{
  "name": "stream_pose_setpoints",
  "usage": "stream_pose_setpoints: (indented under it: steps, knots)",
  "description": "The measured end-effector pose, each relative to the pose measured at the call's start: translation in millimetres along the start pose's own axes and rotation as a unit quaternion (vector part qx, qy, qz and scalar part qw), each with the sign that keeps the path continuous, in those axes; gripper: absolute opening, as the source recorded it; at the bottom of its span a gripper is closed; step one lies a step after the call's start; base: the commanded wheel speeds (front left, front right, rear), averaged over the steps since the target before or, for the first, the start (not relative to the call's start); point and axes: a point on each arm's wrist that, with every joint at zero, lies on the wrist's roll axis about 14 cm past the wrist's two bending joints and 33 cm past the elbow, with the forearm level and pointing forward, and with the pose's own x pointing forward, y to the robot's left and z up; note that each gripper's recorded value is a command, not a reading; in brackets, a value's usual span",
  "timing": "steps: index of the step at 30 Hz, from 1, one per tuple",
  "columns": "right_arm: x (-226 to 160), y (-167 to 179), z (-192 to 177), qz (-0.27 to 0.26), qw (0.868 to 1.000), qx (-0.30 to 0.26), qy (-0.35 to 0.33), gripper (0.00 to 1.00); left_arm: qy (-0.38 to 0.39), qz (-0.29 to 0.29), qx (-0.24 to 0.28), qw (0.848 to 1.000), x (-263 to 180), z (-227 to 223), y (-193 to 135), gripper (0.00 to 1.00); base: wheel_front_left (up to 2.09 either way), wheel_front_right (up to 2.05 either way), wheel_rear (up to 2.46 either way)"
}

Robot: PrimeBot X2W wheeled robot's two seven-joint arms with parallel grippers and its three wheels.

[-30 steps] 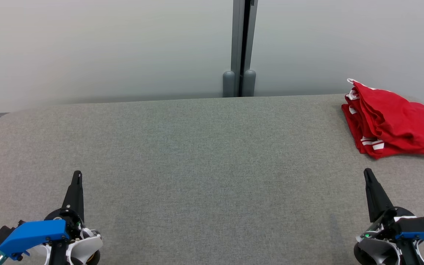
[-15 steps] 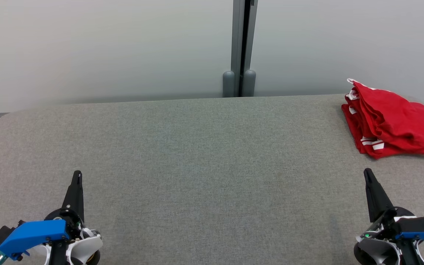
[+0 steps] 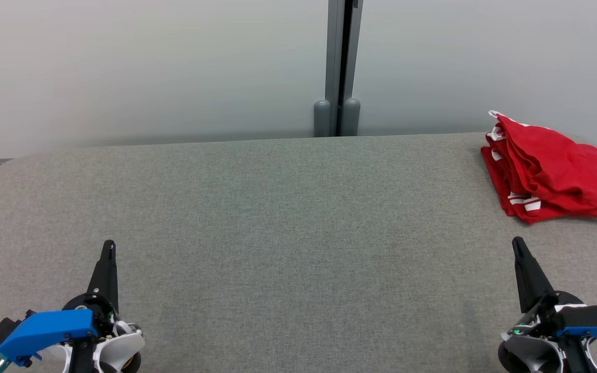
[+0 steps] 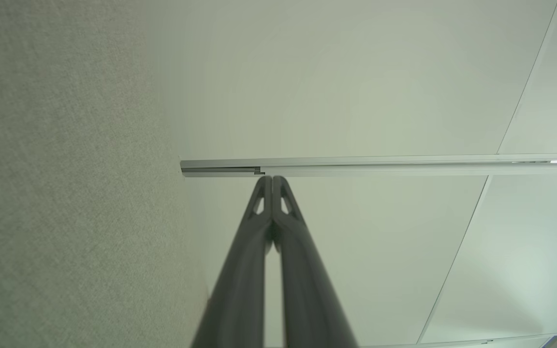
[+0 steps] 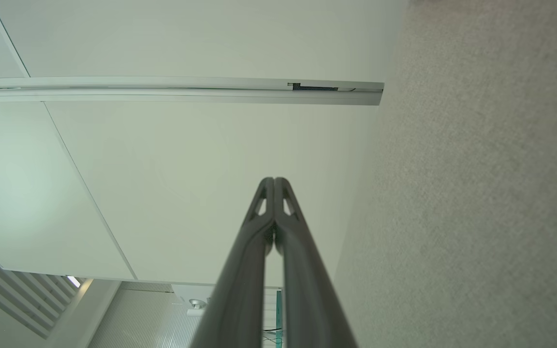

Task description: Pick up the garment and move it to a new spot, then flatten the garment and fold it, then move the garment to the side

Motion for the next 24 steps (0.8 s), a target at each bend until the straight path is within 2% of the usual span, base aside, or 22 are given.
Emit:
stream_pose_setpoints:
  steps: [24]
  knots:
    - [0.0,0.0,-0.1,0.0,1.0,0.0,0.0,0.0,0.0,0.0,0.0,1.0,0.0,0.0,0.0,0.0,0.0,0.0,0.0]
